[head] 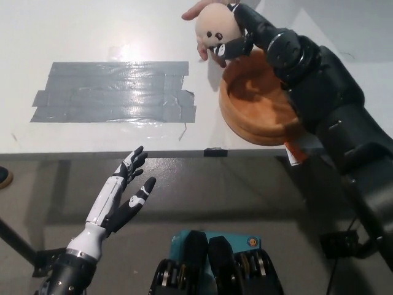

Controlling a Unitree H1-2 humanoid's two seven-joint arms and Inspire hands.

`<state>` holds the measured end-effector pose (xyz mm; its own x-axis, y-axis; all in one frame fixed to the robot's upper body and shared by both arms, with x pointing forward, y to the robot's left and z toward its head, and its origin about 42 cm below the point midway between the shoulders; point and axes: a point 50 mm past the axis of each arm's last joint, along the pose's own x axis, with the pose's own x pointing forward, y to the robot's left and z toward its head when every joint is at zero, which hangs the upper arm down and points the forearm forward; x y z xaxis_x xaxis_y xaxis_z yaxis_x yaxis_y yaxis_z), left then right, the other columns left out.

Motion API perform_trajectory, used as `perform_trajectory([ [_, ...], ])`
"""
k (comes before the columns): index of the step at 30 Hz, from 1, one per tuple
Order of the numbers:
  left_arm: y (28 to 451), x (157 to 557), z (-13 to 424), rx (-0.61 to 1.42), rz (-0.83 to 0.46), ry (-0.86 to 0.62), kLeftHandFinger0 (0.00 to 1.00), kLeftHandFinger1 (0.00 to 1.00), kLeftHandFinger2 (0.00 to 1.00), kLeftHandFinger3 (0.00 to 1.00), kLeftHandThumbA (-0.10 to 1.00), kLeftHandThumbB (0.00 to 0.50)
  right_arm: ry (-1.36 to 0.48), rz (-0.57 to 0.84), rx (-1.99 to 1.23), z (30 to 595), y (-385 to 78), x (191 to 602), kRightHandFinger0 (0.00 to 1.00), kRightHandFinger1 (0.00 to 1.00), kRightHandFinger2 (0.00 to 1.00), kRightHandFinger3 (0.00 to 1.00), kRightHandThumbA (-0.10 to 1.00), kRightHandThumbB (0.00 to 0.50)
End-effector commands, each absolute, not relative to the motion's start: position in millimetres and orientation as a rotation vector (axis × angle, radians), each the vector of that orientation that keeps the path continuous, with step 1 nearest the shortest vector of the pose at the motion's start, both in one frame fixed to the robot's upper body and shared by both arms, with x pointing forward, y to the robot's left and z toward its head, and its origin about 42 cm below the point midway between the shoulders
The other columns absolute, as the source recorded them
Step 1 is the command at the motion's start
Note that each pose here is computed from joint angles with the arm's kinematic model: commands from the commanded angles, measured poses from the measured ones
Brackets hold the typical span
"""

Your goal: An emotional support dumpling is kept in a soft plate infront in the middle of the desk infront of the robot. The robot extends its right arm to pick up the dumpling and hands it to a person

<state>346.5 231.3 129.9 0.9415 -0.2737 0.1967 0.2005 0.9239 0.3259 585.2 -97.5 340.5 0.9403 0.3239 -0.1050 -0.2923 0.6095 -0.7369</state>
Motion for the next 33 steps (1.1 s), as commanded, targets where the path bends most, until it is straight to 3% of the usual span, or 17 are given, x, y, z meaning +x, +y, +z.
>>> perform_trajectory([
  [1, 233.6, 351.5, 144.0, 0.324, -0.251, -0.290, 0.99, 1.00, 1.00, 1.00, 0.73, 0.233, -0.099, 0.367, -0.871, 381.2, -95.4, 590.7, 1.00, 1.00, 1.00, 1.00, 0.46, 0.425],
  [2, 233.6, 351.5, 144.1, 0.325, -0.251, -0.290, 0.99, 1.00, 1.00, 1.00, 0.72, 0.231, -0.094, 0.366, -0.875, 380.3, -96.3, 591.0, 1.00, 1.00, 1.00, 1.00, 0.49, 0.444],
  [3, 233.9, 351.8, 144.1, 0.322, -0.251, -0.288, 0.98, 1.00, 1.00, 1.00, 0.72, 0.231, -0.099, 0.350, -0.900, 377.8, -99.7, 591.3, 1.00, 1.00, 1.00, 1.00, 0.59, 0.494],
  [10, 234.4, 350.9, 142.6, 0.321, -0.248, -0.288, 0.97, 1.00, 1.00, 1.00, 0.71, 0.236, -0.131, 0.312, -0.898, 374.7, -114.9, 591.7, 1.00, 1.00, 1.00, 1.00, 0.81, 0.500],
  [16, 233.6, 351.4, 143.0, 0.322, -0.247, -0.285, 0.97, 1.00, 1.00, 1.00, 0.71, 0.242, -0.180, 0.260, -0.849, 380.0, -124.8, 590.6, 1.00, 1.00, 1.00, 1.00, 0.82, 0.500],
  [20, 234.0, 351.5, 142.5, 0.316, -0.246, -0.285, 0.98, 1.00, 1.00, 1.00, 0.70, 0.243, -0.252, 0.198, -0.862, 396.9, -128.7, 586.4, 1.00, 1.00, 1.00, 1.00, 0.93, 0.500],
  [25, 235.1, 351.9, 141.8, 0.322, -0.248, -0.284, 0.99, 1.00, 1.00, 1.00, 0.71, 0.241, -0.322, 0.169, -0.807, 416.2, -133.1, 580.2, 1.00, 1.00, 1.00, 1.00, 0.93, 0.500],
  [29, 233.6, 351.6, 142.4, 0.318, -0.247, -0.276, 1.00, 1.00, 1.00, 1.00, 0.71, 0.247, -0.424, 0.149, -0.735, 439.0, -142.2, 562.8, 1.00, 1.00, 1.00, 1.00, 0.89, 0.493],
  [33, 233.5, 353.0, 143.7, 0.313, -0.242, -0.269, 1.00, 1.00, 1.00, 1.00, 0.70, 0.261, -0.578, 0.140, -0.713, 459.8, -147.5, 526.4, 1.00, 1.00, 1.00, 1.00, 0.93, 0.491],
])
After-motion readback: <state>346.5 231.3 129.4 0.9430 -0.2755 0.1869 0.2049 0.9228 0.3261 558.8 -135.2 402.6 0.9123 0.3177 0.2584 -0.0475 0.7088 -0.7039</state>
